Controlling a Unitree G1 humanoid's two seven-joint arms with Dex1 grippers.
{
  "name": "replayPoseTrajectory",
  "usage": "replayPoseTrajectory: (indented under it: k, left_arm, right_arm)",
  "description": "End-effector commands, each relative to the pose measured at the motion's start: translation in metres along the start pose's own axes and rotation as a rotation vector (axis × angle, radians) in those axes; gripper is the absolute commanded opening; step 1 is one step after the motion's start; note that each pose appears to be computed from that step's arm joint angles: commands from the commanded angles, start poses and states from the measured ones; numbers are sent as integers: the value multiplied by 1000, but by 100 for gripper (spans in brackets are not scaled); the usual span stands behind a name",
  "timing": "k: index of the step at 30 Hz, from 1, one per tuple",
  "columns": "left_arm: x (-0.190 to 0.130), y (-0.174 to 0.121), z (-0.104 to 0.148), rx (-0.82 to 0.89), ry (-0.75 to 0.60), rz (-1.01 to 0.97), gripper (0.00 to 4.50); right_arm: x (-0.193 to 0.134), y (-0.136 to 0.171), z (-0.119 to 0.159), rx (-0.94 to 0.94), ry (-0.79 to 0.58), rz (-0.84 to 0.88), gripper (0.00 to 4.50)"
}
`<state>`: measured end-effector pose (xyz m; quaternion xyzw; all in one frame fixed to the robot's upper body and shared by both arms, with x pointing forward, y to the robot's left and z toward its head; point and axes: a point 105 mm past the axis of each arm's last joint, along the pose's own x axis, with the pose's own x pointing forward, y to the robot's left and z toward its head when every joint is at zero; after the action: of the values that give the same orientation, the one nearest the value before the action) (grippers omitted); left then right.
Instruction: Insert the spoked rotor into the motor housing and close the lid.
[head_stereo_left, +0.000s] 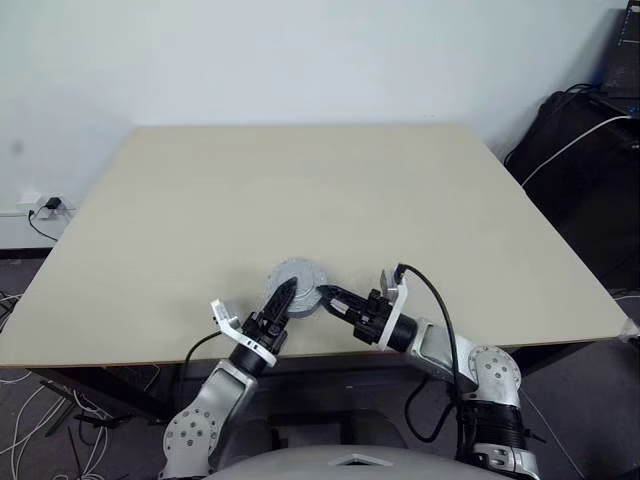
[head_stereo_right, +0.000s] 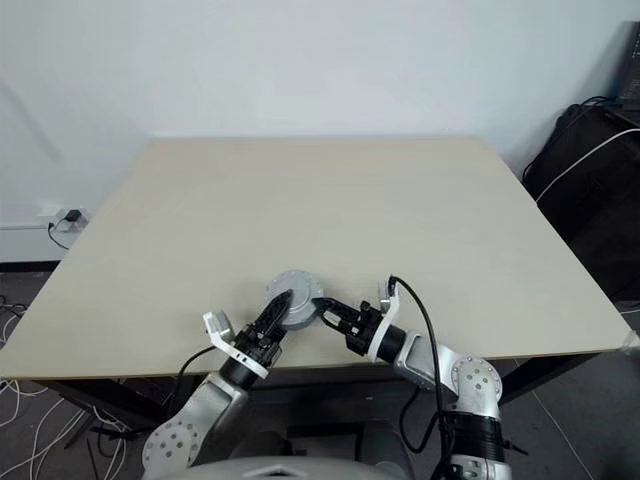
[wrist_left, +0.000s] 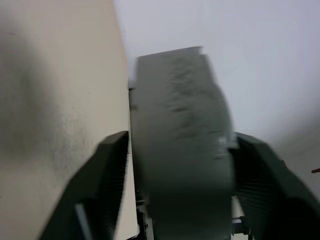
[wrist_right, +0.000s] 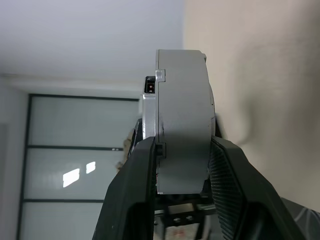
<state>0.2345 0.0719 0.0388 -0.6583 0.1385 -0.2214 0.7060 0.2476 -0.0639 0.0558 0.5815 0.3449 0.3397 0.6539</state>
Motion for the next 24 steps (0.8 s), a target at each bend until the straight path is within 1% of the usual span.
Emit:
replayPoseTrajectory:
  k: [1, 8, 10, 12, 13, 20, 23, 24]
  left_arm:
    - [14, -16, -9, -60, -28, -75, 218]
    - [13, -15, -8, -52, -31, -67, 218]
    - [13, -13, -7, -32, -27, -51, 218]
    - [14, -13, -6, -17, -31, -44, 218]
    - [14, -13, -5, -14, -33, -44, 216]
    - [17, -10, 5, 28, -58, -16, 214]
    - [18, -7, 11, 55, -80, 10, 214]
    - [20, -6, 17, 68, -103, 21, 214]
  right_arm:
    - [3, 26, 3, -57, -6, 102, 120]
    - [4, 24, 5, -145, -26, 52, 120]
    - [4, 26, 2, -159, -12, 59, 120]
    - [4, 26, 1, -163, -6, 61, 192]
    - [4, 26, 1, -165, -7, 60, 217]
    - [-2, 22, 2, -174, -11, 34, 449]
    - [-6, 19, 1, -202, -2, 7, 450]
    - [-7, 16, -1, -252, 14, -33, 450]
